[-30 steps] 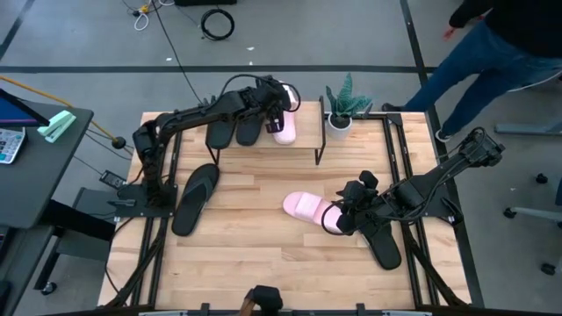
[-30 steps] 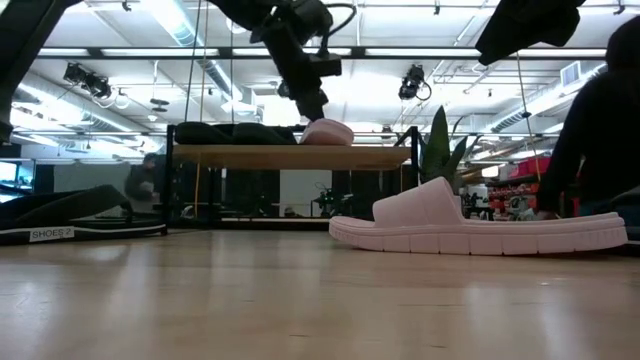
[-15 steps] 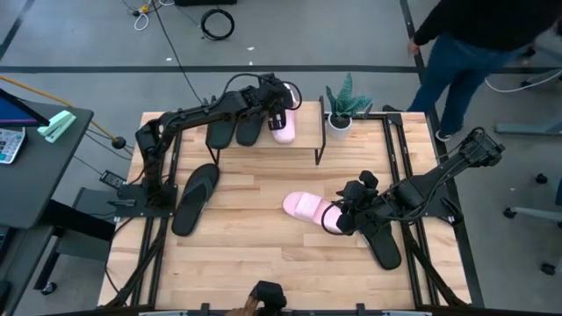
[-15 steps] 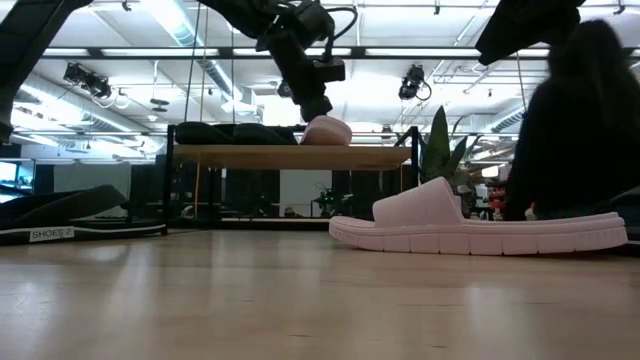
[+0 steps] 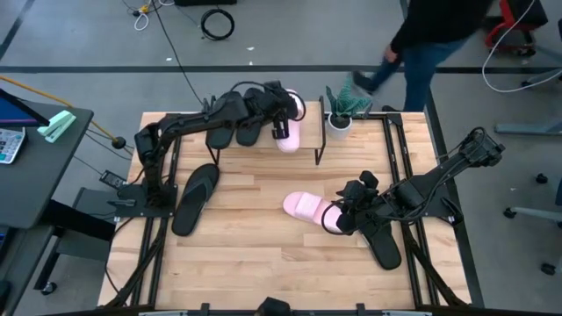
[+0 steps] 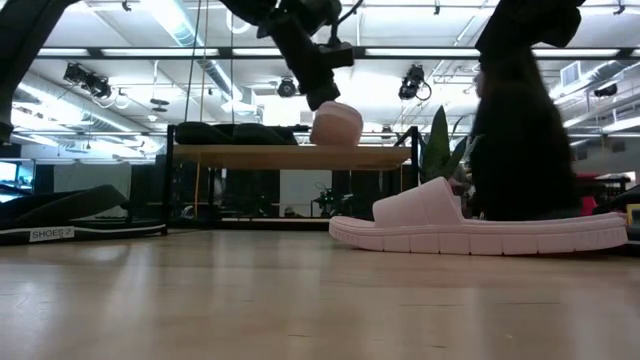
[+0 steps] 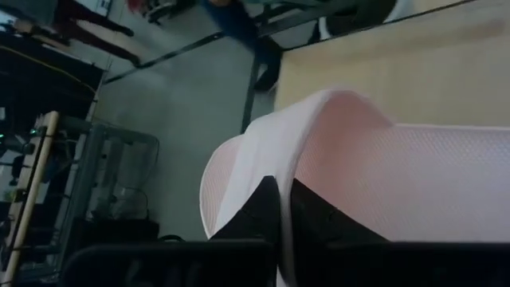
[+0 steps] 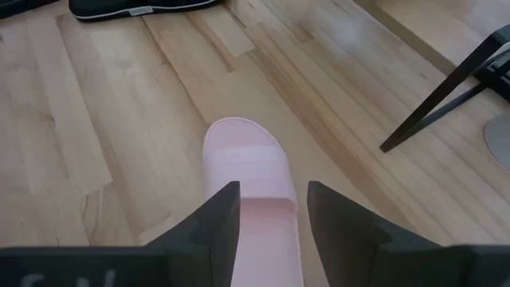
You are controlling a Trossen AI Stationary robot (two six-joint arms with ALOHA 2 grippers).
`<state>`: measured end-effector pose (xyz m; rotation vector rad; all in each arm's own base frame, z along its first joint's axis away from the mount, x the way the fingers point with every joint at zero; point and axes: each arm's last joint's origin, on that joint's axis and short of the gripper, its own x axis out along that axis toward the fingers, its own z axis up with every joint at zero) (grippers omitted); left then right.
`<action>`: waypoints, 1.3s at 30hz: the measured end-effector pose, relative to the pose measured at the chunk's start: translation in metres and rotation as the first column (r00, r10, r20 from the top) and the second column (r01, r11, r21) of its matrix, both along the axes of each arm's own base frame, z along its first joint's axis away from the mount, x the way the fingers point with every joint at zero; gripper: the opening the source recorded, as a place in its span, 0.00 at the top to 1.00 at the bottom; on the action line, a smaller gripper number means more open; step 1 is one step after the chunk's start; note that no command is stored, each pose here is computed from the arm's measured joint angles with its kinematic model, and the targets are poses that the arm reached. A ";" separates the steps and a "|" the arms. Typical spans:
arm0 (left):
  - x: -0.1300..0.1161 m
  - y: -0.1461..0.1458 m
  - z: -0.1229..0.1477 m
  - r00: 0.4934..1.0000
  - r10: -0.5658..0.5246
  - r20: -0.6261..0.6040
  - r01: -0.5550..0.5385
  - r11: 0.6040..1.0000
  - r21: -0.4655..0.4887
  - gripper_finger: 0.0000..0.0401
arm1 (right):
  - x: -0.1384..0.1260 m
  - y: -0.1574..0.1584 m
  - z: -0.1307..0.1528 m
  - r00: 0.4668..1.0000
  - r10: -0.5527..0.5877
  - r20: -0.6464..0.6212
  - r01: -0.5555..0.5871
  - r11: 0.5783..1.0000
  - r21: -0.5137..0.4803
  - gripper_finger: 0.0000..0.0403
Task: Pick and place slides into the shelf
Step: Adjust the pink slides on the shelf, then put the pink slides on the shelf
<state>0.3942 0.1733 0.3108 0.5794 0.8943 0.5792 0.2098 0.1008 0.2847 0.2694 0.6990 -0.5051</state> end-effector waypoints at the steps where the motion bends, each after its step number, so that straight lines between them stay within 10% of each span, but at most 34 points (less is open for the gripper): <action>1: 0.001 -0.002 0.000 1.000 -0.005 -0.004 0.005 1.000 -0.001 0.96 | 0.000 0.000 0.000 1.000 0.000 -0.001 0.000 1.000 -0.001 0.62; 9: -0.009 0.004 -0.007 0.997 0.069 -0.041 -0.073 0.994 -0.087 0.96 | 0.000 0.000 0.000 1.000 0.000 -0.001 0.000 1.000 0.000 0.62; 23: -0.015 0.003 -0.013 0.988 0.066 -0.140 -0.080 0.993 -0.091 0.65 | 0.000 0.000 0.000 1.000 0.000 -0.001 0.000 1.000 -0.001 0.62; 39: -0.029 -0.073 0.047 1.000 -0.021 -0.011 0.021 1.000 -0.022 0.58 | 0.014 0.016 -0.047 0.987 0.134 -0.087 -0.135 0.991 -0.010 0.62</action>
